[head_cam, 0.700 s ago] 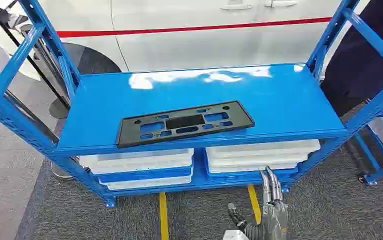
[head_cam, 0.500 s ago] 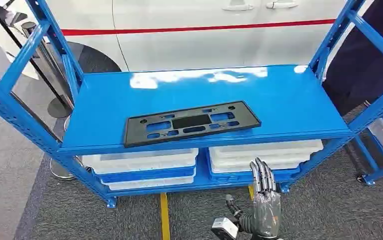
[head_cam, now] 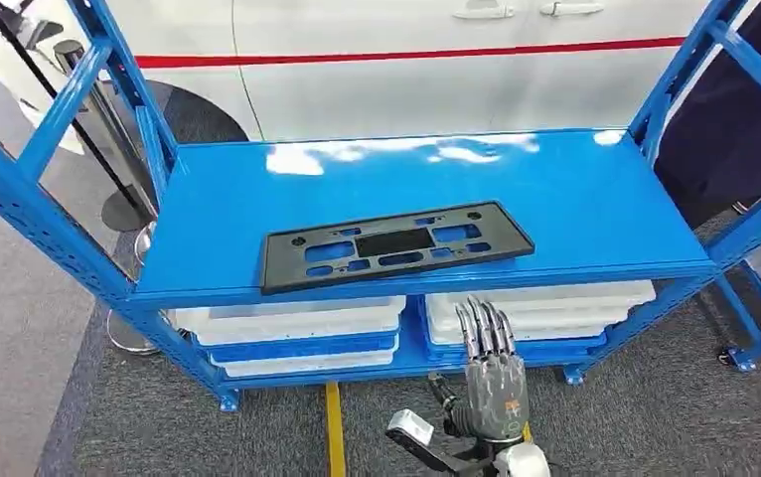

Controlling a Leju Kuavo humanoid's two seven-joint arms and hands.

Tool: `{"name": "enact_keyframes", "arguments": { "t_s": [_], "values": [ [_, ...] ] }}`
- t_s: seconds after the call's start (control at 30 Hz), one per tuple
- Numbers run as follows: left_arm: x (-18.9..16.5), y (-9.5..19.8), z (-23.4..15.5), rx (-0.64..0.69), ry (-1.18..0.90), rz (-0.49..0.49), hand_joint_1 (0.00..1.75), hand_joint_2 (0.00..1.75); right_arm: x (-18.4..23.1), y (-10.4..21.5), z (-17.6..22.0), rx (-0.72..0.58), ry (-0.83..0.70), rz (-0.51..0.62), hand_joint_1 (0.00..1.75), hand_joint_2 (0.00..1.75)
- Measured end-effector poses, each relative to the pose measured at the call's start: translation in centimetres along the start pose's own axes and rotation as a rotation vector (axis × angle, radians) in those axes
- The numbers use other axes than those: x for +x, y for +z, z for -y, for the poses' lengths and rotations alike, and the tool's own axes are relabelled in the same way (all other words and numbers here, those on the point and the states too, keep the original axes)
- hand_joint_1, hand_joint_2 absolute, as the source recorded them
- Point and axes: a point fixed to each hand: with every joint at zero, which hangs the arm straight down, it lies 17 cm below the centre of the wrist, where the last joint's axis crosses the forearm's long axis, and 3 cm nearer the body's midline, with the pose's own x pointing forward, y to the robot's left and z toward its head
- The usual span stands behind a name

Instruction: Take the parts from the cabinet and place them on the table.

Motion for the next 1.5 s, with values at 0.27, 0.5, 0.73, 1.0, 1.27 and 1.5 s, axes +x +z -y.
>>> {"name": "enact_keyframes", "arguments": {
  "t_s": [0.27,0.5,0.73,1.0,1.27,1.5],
  "values": [
    [0.1,-1.9,-3.4,0.006,0.013,-0.015,0.0,0.0,1.9,-0.4,-0.9,0.009,-0.041,0.024,0.0,1.75],
    [-0.1,-2.4,-4.8,0.022,0.004,-0.024,0.0,0.0,2.9,-1.2,-1.1,0.003,-0.058,0.049,0.0,1.75],
    [-0.4,-2.6,-5.5,0.039,-0.005,-0.039,0.0,0.0,3.4,-1.7,-1.3,0.002,-0.065,0.054,0.0,1.75],
    [-0.5,-2.7,-5.9,0.052,-0.041,-0.051,0.0,0.0,3.9,-2.0,-1.7,0.014,-0.03,0.067,0.0,1.75],
    [-0.4,-3.3,-7.1,0.052,-0.098,-0.049,0.0,0.0,4.5,-3.3,-2.4,0.024,0.002,0.033,0.0,1.75],
    [-0.2,-3.6,-8.0,0.058,-0.119,-0.04,0.0,0.0,5.3,-2.8,-3.7,0.058,0.005,0.046,0.0,1.75]
  ]
}}
